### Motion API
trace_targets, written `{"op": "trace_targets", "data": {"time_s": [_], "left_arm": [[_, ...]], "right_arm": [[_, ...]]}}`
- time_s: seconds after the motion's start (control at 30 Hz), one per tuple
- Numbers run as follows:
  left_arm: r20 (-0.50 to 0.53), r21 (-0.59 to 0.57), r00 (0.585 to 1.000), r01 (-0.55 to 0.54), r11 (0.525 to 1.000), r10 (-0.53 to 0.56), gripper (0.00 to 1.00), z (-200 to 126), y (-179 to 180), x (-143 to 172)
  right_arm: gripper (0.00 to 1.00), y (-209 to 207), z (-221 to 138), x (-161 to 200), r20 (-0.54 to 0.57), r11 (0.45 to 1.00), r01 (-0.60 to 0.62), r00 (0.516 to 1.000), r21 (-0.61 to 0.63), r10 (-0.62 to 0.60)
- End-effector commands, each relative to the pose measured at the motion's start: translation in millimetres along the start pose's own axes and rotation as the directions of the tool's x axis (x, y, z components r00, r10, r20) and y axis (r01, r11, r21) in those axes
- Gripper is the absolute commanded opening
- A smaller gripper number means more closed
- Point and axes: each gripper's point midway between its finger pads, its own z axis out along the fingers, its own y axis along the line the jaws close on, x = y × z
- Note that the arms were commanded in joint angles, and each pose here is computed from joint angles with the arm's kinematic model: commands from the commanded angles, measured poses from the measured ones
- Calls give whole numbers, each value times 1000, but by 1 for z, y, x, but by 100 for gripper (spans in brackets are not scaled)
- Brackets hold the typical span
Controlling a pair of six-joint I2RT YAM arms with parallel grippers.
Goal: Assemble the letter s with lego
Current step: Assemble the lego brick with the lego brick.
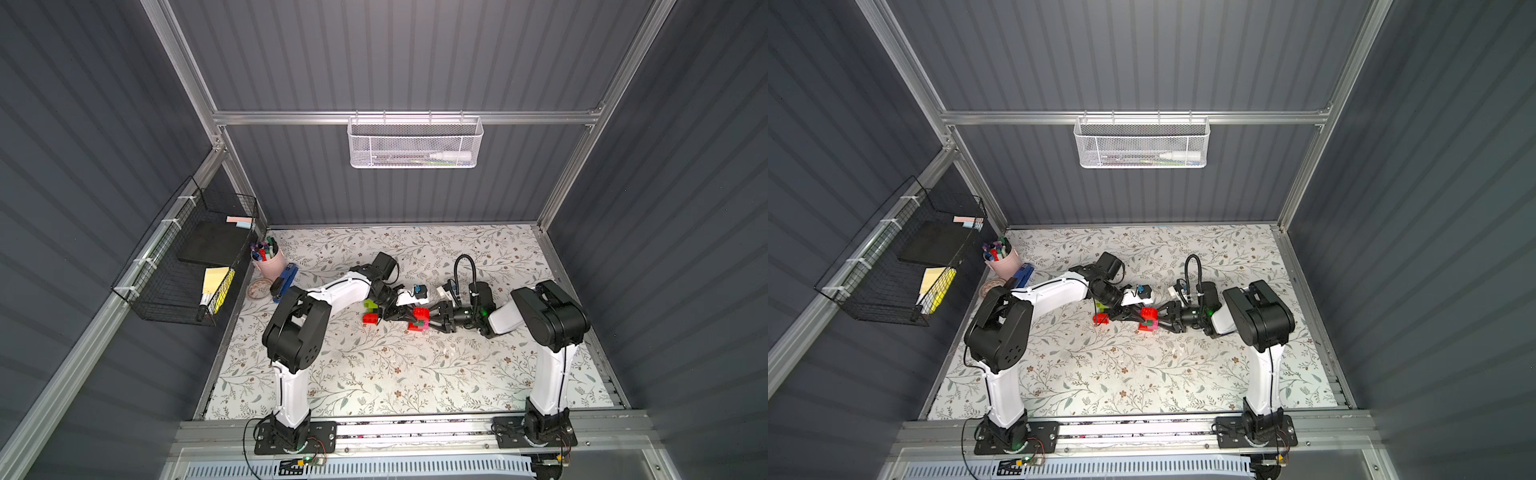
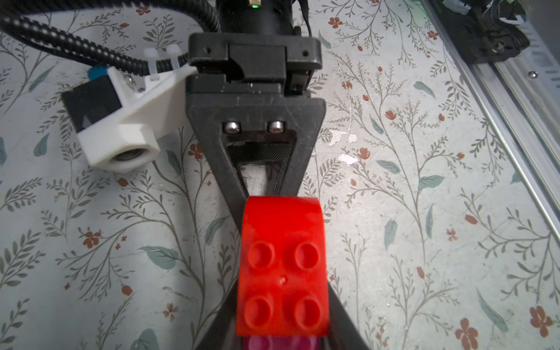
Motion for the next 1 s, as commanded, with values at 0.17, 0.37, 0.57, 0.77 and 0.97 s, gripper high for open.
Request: {"op": "trace_targets", "data": {"time_s": [0.17,0.37,0.57,0.77,0.97], "left_arm": [[-125,-5,984,126,992,-125,28,8,-13,31],[-162,39,976,153,988,-144,29,17,-29,50],[-163,27,979,126,992,-120,32,17,-24,46],[-98,13,992,83,996,-82,40,8,-13,19],[-55,13,997,55,998,-54,45,1,-9,1]], "right_arm": [[56,-52,-2,23,24,974,-175,985,146,173],[56,-57,-2,27,20,972,-179,984,154,178],[56,-58,-3,29,11,972,-173,985,157,174],[56,-56,-2,29,4,976,-165,986,143,166],[58,-52,-1,27,-2,980,-155,988,127,156]]}}
